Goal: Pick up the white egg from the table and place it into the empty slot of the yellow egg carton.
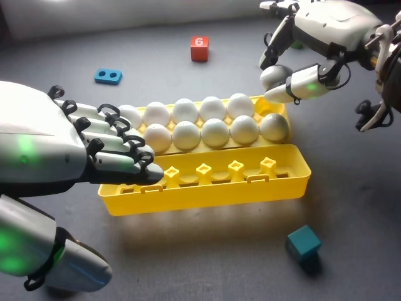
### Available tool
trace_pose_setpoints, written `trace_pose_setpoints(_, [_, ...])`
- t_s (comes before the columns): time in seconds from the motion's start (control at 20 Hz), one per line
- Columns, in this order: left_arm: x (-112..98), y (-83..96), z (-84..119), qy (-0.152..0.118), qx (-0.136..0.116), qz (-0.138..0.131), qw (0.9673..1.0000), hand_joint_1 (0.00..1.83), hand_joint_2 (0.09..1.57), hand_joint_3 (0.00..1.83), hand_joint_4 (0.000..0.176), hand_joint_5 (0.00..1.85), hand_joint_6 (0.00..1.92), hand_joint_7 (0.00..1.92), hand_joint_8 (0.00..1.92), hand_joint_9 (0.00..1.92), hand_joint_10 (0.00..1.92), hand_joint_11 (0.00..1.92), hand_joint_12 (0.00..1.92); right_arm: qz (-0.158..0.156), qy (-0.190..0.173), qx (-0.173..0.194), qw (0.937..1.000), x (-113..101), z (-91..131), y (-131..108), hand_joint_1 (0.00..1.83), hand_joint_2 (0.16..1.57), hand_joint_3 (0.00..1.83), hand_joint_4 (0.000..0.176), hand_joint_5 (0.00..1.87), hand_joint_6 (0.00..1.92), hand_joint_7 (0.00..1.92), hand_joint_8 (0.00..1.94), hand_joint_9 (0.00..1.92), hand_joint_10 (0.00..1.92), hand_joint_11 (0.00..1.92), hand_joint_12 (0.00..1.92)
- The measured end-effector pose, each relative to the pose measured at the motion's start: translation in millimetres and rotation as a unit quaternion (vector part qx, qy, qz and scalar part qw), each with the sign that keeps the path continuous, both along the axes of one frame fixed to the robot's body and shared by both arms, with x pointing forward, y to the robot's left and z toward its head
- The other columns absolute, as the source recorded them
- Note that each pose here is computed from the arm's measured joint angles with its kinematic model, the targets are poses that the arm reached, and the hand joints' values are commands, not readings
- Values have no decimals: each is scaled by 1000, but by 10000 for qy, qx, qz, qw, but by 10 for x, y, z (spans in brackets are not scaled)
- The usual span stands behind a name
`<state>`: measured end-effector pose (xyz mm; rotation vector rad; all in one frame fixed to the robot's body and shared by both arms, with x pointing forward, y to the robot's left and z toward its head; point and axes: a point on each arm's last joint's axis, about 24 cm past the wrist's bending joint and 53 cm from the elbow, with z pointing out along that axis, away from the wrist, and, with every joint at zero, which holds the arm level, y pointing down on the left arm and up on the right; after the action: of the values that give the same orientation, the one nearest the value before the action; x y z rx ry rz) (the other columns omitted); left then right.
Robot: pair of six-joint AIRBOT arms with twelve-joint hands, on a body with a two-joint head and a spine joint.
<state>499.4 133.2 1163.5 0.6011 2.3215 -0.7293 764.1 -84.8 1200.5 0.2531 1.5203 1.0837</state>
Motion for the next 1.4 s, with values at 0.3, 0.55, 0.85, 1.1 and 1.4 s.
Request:
trace_pose_setpoints(0.3, [1, 0, 1, -1, -1, 1, 10000, 0, 1125, 0, 0, 83, 6, 52, 6, 8, 0, 0, 0, 119, 61, 136, 9998, -59, -44, 162, 1127, 1020, 3, 33, 1194, 645, 189, 0, 0, 0, 0, 0])
trace_pose_setpoints(0.55, [0, 0, 0, 0, 0, 0, 10000, 0, 1128, 0, 0, 95, 6, 62, 7, 14, 4, 14, 7, 183, 152, 111, 9997, -103, -158, 226, 1122, 1027, 1, 38, 1176, 666, 214, 1, 0, 0, 0, 0])
trace_pose_setpoints(0.85, [1, 0, 1, -1, -1, 1, 10000, 0, 1129, 1, 0, 78, 4, 53, 2, 13, 4, 4, 4, 169, 171, 73, 9997, -111, -207, 211, 712, 983, 0, 111, 797, 13, 12, 0, 0, 0, 0, 0])
trace_pose_setpoints(1.1, [1, 0, 1, -1, -1, 1, 10000, 0, 1130, 1, 0, 96, 7, 72, 7, 34, 8, 20, 12, 158, 156, 63, 9997, -115, -220, 200, 548, 916, 0, 154, 645, 0, 0, 0, 0, 0, 0, 0])
trace_pose_setpoints(1.4, [0, 0, 0, -1, 2, 0, 10000, 0, 1126, 0, 0, 109, 13, 88, 11, 51, 12, 31, 20, 93, 25, -299, 9995, -90, -187, -9, 540, 905, 0, 138, 572, 0, 0, 0, 0, 0, 0, 0])
